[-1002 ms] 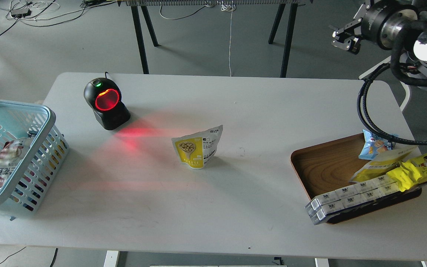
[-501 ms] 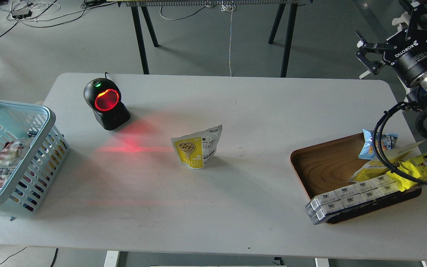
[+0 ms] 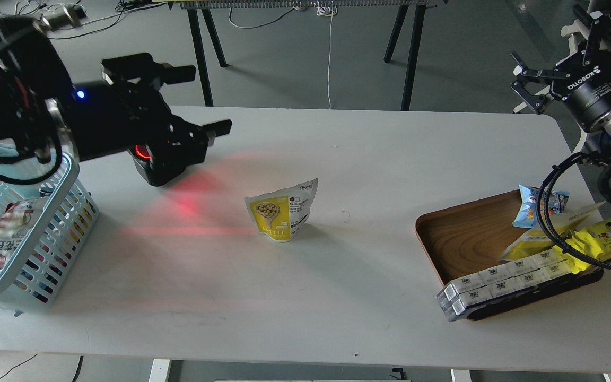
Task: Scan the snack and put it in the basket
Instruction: 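Reach the left gripper to the standing yellow packet and grasp it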
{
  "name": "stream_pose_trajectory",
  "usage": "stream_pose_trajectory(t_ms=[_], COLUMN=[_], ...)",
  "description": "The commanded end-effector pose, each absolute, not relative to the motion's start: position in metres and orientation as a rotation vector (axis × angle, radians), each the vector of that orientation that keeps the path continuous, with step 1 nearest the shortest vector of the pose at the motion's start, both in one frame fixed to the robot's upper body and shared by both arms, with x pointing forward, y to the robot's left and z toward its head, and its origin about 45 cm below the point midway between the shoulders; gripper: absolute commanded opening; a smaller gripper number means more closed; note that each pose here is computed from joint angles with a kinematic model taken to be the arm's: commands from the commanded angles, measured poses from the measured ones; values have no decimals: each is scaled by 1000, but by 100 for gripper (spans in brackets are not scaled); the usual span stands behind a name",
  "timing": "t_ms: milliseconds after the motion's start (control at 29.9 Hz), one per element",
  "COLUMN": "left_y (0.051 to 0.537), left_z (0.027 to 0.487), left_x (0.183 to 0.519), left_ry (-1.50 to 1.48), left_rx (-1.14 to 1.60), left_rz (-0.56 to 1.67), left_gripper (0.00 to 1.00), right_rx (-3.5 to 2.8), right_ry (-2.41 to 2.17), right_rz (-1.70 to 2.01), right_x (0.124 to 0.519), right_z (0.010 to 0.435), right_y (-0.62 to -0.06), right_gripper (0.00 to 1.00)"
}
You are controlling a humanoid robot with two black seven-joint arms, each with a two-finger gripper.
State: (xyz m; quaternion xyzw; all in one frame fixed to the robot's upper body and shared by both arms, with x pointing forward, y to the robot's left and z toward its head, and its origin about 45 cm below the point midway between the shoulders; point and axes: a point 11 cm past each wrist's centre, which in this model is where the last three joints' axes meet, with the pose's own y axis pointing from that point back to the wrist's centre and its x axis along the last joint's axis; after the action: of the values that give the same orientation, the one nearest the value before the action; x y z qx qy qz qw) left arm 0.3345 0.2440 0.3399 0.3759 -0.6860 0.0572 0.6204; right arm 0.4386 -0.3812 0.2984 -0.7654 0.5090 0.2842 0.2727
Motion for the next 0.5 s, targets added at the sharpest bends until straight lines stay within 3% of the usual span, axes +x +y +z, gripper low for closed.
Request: stream_pose_trajectory(t_ms=[0, 468], left_y=[229, 208], left_z=[300, 234], left_x=[327, 330], left_ry=[-1634, -1461], left_rx=[885, 883], left_rz=[6, 29], left_gripper=[99, 91], right_rx=[-2066, -2062], right_ry=[1369, 1383], right_rz=[761, 772], right_x=[439, 440], right_z=[300, 299], right_y=[-381, -378], right_gripper=[100, 100])
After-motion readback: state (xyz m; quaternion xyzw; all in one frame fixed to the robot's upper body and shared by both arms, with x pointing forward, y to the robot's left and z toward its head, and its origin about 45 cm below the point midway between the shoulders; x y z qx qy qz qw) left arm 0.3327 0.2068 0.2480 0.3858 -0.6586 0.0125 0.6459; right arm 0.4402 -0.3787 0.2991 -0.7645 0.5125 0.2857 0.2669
